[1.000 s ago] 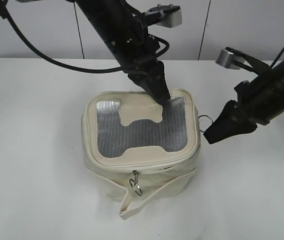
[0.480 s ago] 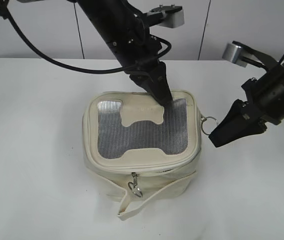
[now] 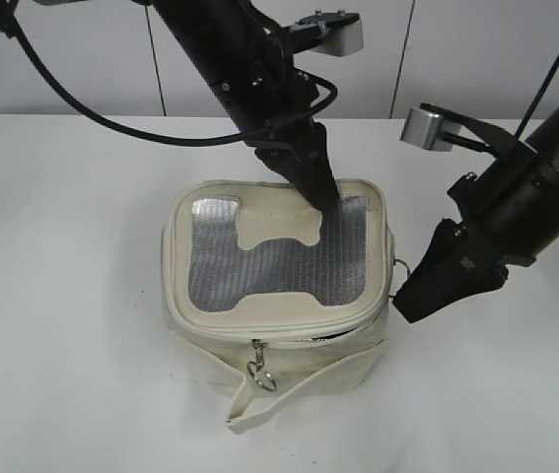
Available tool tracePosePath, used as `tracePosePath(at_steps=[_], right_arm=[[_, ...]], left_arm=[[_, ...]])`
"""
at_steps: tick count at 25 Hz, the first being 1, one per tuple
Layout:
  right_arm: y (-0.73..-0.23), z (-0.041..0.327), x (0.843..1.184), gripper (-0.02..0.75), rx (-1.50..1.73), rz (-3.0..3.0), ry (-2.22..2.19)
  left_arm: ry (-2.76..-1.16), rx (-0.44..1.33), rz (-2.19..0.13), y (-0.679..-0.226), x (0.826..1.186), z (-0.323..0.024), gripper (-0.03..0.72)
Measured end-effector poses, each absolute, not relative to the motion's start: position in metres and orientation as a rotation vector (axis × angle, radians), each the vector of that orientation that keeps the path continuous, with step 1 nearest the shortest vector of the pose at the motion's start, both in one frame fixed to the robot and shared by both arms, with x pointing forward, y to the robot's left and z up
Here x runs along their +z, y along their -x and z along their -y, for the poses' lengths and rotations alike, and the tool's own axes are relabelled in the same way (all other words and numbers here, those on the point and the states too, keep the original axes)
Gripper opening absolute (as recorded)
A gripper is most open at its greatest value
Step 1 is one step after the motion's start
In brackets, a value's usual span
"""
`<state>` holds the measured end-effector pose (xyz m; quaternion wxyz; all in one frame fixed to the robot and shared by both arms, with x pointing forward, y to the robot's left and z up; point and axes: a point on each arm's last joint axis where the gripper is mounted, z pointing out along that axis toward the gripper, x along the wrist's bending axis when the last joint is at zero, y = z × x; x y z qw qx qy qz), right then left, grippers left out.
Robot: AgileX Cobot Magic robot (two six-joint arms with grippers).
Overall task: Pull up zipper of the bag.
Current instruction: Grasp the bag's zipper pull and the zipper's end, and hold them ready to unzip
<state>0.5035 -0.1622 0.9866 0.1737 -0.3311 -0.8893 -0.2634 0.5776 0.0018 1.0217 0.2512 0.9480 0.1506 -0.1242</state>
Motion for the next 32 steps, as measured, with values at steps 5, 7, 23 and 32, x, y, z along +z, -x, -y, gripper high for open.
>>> tracePosePath(at_steps=[5,7,23,32], right_arm=[[-0.497,0.153,0.986,0.008,-0.691,2.539,0.922],[-0.494,0.152,0.989,0.008,-0.675,2.549,0.915],[-0.456,0.126,1.007,0.008,-0.554,2.596,0.730],[-0.461,0.134,1.008,0.008,-0.475,2.732,0.839]], left_arm=[[-2.583,-0.341,-0.403,-0.577,1.022,-0.002,0.041],[-2.583,-0.341,-0.403,-0.577,1.022,-0.002,0.041],[-2.582,-0.319,-0.413,-0.579,1.022,-0.003,0.038],[-2.582,-0.319,-0.413,-0.579,1.022,-0.003,0.038]])
